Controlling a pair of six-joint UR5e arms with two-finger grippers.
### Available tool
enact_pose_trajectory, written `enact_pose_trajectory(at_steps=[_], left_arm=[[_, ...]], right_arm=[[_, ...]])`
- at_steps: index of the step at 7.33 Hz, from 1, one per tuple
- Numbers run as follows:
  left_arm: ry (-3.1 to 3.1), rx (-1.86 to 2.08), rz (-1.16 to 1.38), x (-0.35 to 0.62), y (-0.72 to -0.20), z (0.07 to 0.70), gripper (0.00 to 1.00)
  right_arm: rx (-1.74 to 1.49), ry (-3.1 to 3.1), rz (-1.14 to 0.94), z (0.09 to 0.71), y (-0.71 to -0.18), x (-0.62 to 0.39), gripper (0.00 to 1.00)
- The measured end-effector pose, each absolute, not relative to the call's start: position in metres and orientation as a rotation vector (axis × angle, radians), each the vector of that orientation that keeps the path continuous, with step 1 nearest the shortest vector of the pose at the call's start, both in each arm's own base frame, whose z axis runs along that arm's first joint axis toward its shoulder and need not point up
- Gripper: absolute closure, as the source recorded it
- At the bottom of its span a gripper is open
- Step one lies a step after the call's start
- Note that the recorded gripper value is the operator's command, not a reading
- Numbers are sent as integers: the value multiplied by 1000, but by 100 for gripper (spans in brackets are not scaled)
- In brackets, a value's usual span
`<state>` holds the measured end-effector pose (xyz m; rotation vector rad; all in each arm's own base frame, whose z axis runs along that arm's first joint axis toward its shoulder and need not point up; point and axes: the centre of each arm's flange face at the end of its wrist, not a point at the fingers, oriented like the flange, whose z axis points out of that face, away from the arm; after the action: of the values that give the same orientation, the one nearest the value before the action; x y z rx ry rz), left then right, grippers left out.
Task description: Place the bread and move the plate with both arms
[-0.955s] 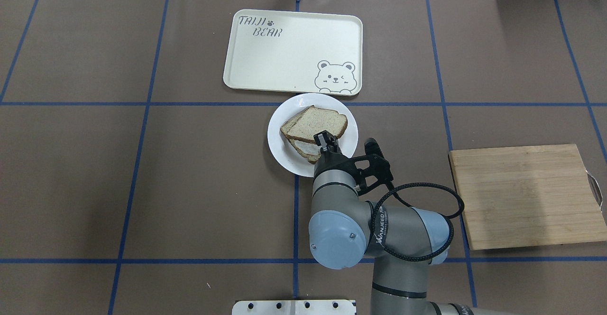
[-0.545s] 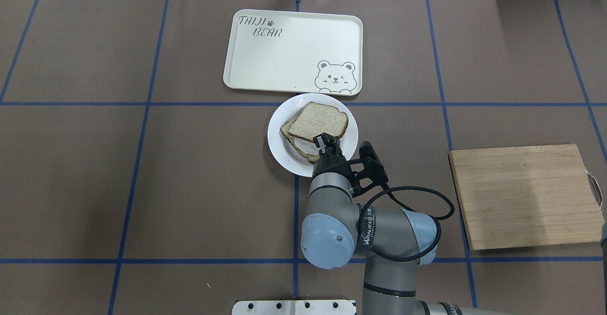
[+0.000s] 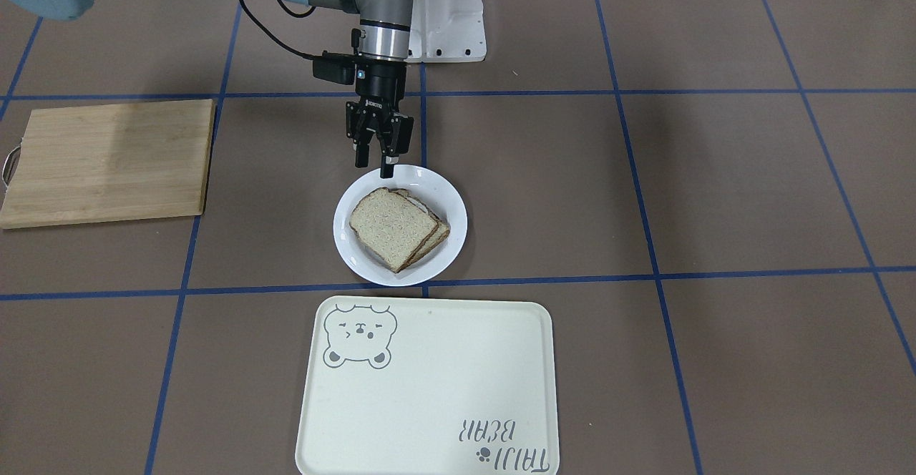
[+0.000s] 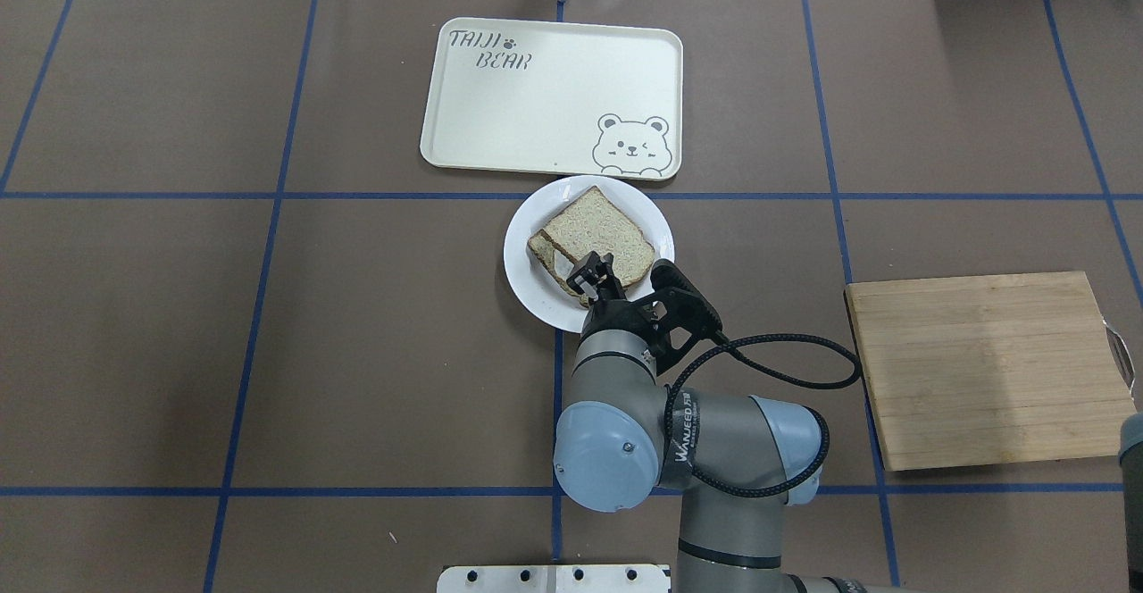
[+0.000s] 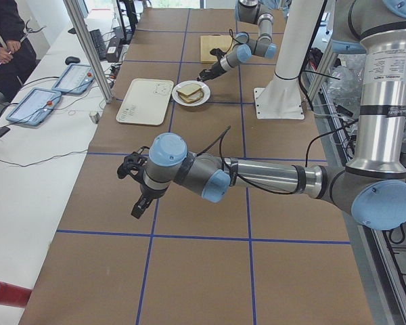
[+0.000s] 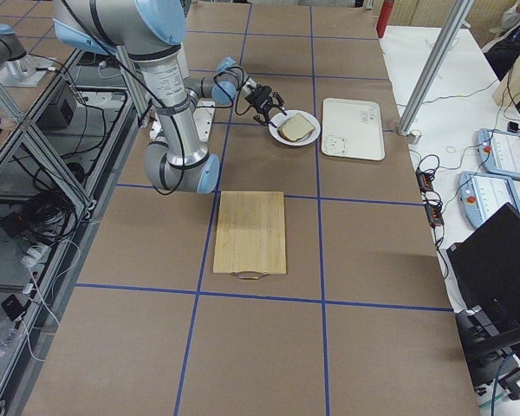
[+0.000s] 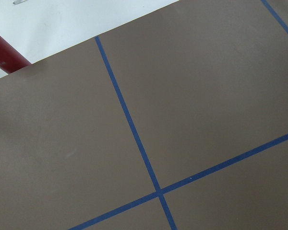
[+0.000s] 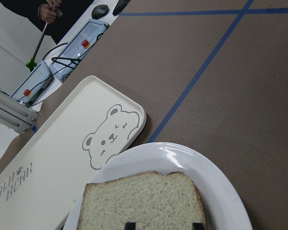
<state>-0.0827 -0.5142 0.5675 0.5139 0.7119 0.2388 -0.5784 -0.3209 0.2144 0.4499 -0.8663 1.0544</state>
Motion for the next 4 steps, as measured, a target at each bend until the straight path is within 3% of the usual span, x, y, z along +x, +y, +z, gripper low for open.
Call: enact_pose_trajectory(at_steps=[2, 4], left_arm=[[713, 516, 233, -83, -515, 565, 1], [738, 530, 226, -79, -517, 555, 1]], right_arm=[[432, -805, 798, 203, -348, -538, 0], [401, -702, 509, 217, -423, -473, 0]])
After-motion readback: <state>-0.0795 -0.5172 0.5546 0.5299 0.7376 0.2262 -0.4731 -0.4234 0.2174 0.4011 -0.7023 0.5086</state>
